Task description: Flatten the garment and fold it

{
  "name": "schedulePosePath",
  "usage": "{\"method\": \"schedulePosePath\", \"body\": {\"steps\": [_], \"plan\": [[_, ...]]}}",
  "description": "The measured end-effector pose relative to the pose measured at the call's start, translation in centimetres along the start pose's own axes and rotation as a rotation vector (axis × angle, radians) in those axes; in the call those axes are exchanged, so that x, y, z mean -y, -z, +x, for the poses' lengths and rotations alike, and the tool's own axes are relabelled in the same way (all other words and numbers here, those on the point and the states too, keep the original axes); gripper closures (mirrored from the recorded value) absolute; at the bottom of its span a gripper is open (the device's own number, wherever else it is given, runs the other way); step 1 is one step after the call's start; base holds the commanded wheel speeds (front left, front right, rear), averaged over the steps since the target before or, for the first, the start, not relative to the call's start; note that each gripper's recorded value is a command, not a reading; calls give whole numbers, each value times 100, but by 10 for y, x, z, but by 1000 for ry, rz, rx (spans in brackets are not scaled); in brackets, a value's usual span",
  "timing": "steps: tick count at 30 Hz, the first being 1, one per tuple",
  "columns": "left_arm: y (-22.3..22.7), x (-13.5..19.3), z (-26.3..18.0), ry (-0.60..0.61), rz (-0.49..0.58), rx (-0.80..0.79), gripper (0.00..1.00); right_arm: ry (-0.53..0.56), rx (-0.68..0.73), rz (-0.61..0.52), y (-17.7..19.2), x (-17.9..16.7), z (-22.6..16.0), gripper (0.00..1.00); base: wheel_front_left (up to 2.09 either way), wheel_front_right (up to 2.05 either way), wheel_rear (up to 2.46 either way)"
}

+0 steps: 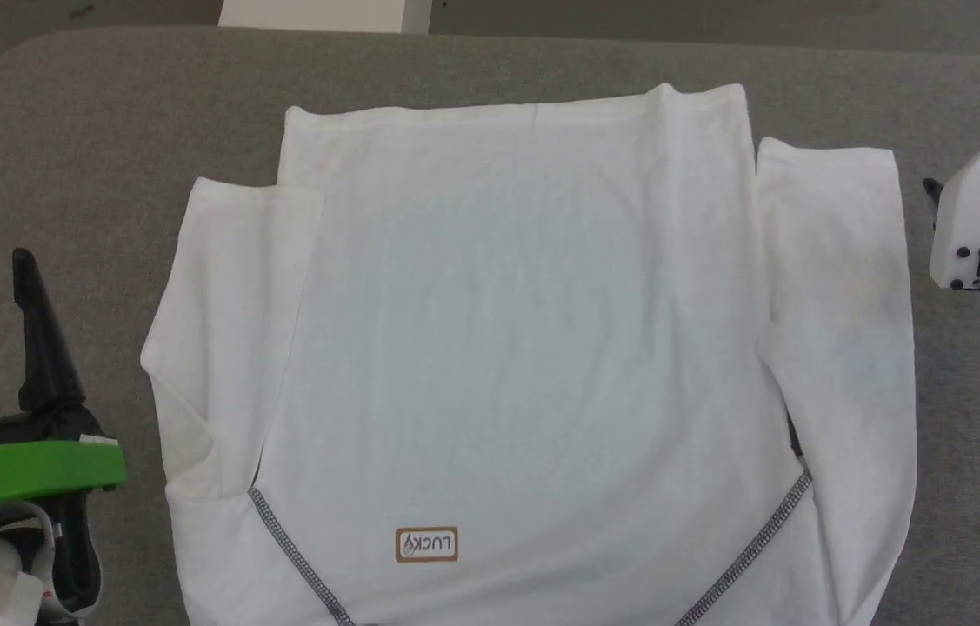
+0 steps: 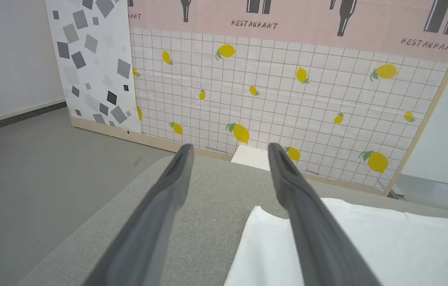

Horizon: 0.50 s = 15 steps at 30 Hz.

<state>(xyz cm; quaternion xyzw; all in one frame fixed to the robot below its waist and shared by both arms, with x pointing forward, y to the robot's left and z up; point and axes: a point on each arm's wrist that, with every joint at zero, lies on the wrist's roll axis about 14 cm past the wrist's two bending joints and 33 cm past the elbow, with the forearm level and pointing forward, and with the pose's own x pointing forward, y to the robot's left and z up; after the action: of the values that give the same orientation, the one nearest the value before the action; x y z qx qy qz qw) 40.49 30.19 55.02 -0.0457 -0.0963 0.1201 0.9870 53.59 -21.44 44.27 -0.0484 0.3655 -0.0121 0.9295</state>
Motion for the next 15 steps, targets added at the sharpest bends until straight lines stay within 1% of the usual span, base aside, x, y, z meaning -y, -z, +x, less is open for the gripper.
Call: {"method": "schedulePosePath", "body": {"steps": [4,8,10,13,14,15], "plan": [[20,-5,-3,-18,-2,-42,0,15,-83,-32,16,-6,27,0,0,0,0],[31,-10,-6,-24,16,-66,0,-16,-127,-62,30,-27,50,0,0,0,0],[37,-12,-8,-29,16,-79,0,-28,-154,-72,38,-34,56,0,0,0,0],[41,-14,-10,-31,26,-89,0,-37,-159,-64,39,-37,61,0,0,0,0],[42,-13,-11,-28,23,-91,0,-41,-164,-51,39,-37,60,44,0,0,0],[43,-12,-11,-26,20,-93,0,-46,-165,-33,39,-37,60,82,0,0,0]]}}
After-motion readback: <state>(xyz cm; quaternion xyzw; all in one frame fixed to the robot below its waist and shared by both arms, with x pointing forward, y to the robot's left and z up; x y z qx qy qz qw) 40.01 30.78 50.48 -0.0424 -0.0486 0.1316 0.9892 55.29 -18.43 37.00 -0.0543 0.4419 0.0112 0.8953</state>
